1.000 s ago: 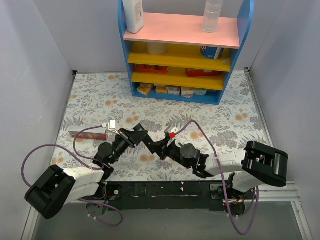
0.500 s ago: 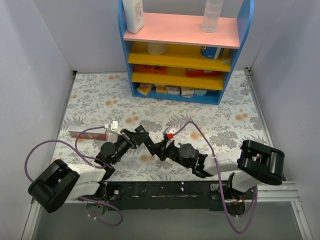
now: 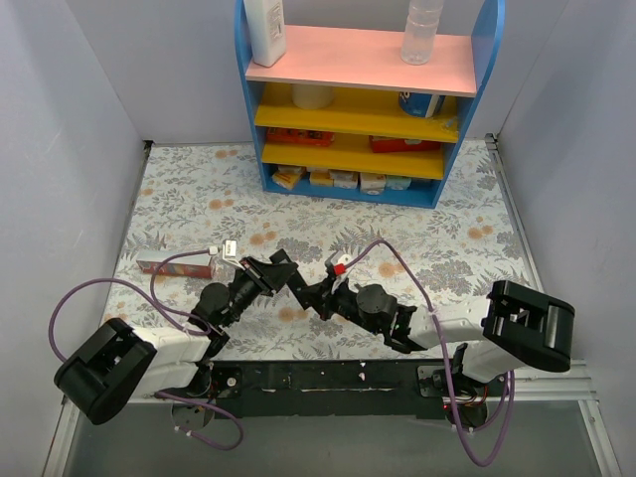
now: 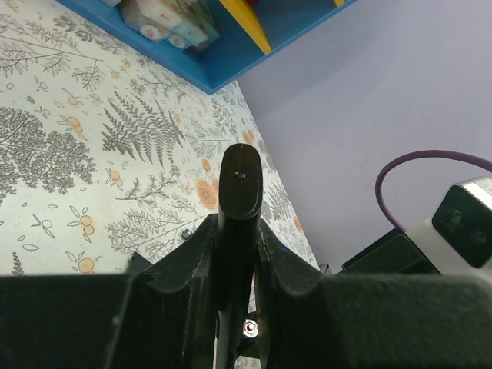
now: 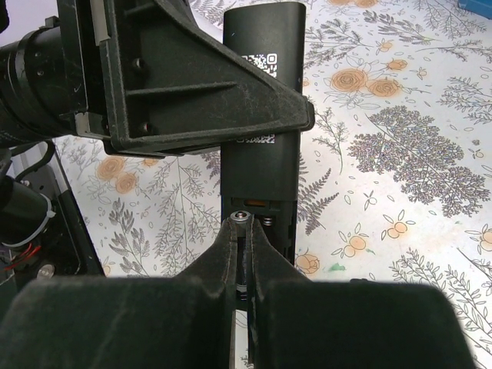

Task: Load the batteries into the remote control
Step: Load the battery into the remote control.

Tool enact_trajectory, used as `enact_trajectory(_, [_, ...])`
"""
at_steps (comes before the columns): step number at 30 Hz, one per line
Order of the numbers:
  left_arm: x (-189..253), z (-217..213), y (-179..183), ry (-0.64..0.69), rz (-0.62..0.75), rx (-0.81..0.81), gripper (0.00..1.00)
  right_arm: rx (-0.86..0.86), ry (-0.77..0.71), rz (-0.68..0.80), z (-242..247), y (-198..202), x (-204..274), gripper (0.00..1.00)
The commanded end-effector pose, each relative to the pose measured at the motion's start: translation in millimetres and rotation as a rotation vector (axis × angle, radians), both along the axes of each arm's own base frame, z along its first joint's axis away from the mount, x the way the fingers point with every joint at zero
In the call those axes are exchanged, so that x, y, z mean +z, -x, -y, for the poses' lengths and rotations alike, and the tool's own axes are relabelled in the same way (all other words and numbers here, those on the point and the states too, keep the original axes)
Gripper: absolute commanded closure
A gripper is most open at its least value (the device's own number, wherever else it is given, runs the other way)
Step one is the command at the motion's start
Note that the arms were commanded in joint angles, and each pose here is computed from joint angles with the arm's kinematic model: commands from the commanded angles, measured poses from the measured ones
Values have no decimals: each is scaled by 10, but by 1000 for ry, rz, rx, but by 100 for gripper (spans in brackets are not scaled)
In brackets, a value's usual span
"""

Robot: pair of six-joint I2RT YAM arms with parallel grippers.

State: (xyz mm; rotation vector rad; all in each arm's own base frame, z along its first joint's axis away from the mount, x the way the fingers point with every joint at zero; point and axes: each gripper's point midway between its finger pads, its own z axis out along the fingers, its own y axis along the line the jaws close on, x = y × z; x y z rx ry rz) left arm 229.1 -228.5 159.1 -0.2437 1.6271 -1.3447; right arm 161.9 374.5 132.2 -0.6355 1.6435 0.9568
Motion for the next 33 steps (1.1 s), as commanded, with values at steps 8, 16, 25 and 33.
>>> enact_trajectory(8, [629,186,289,156,138,-156,100,-57,76,-23,106,-94,-42,98])
enact_trajectory(16, [723,240,290,222,117,-182,100,-28,71,2,72,-65,120,94])
enact_trajectory(25, [832,274,269,265,104,-184,100,-37,87,5,69,-93,219,89])
enact_trajectory(33, [873,275,245,282,80,-179,100,-83,85,24,114,-169,303,87])
